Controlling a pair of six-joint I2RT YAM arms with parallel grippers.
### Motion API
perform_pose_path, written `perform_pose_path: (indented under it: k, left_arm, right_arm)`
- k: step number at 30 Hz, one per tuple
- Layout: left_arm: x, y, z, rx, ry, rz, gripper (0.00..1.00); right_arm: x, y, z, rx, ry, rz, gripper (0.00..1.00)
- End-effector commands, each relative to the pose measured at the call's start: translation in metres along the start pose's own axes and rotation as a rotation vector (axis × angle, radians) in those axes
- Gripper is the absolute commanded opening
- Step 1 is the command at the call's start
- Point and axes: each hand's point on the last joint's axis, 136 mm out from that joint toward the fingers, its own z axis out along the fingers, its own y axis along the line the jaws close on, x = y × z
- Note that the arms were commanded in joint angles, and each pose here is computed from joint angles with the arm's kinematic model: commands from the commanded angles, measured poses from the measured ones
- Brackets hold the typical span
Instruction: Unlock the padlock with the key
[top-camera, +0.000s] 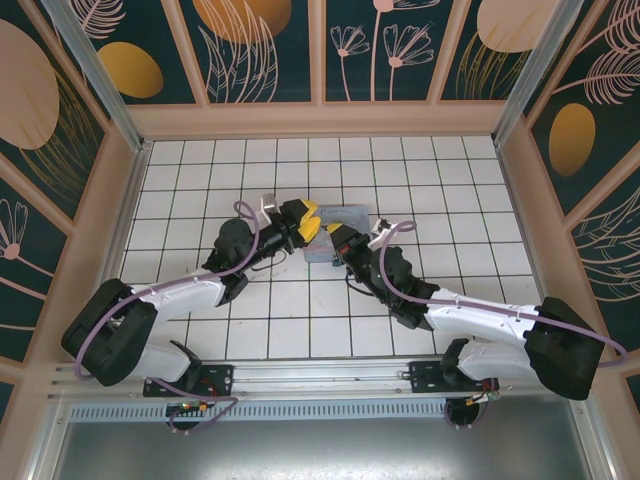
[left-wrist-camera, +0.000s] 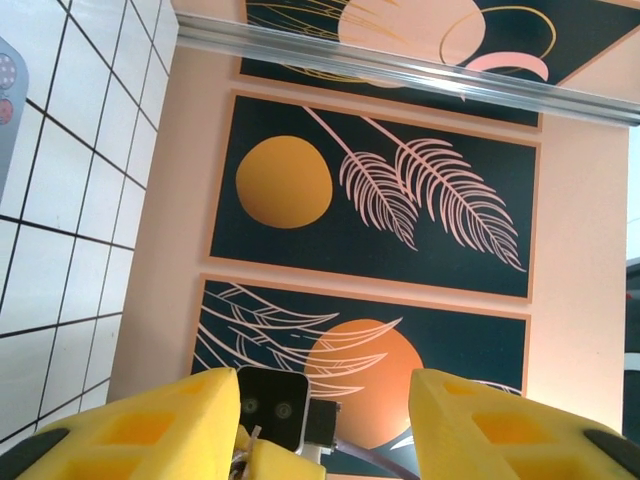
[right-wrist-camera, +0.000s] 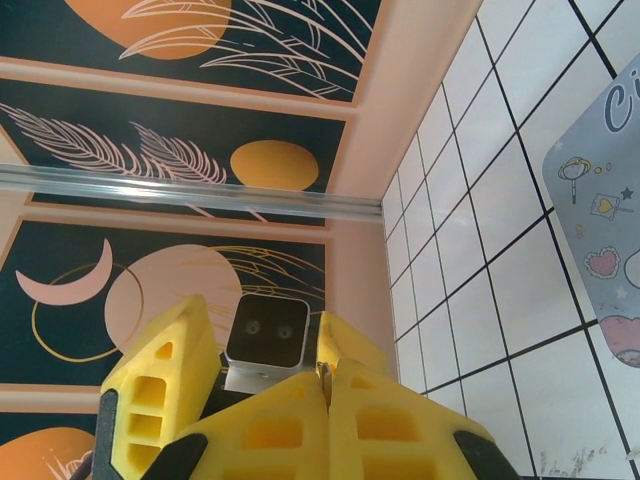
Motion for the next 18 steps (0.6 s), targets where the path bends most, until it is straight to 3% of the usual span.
perform_pose_path:
  k: [1, 18]
  left_arm:
    - [0.005, -0.005, 0.003, 0.027, 0.021, 0.026, 0.50]
    - [-0.003, 0.025, 0.003, -0.036, 0.003, 0.016, 0.54]
  right_arm:
    - [-0.003, 0.018, 0.004, -0.053, -0.013, 0.009, 0.00]
    - [-0.004, 0.021, 0.006, -0.058, -0.018, 0.004, 0.00]
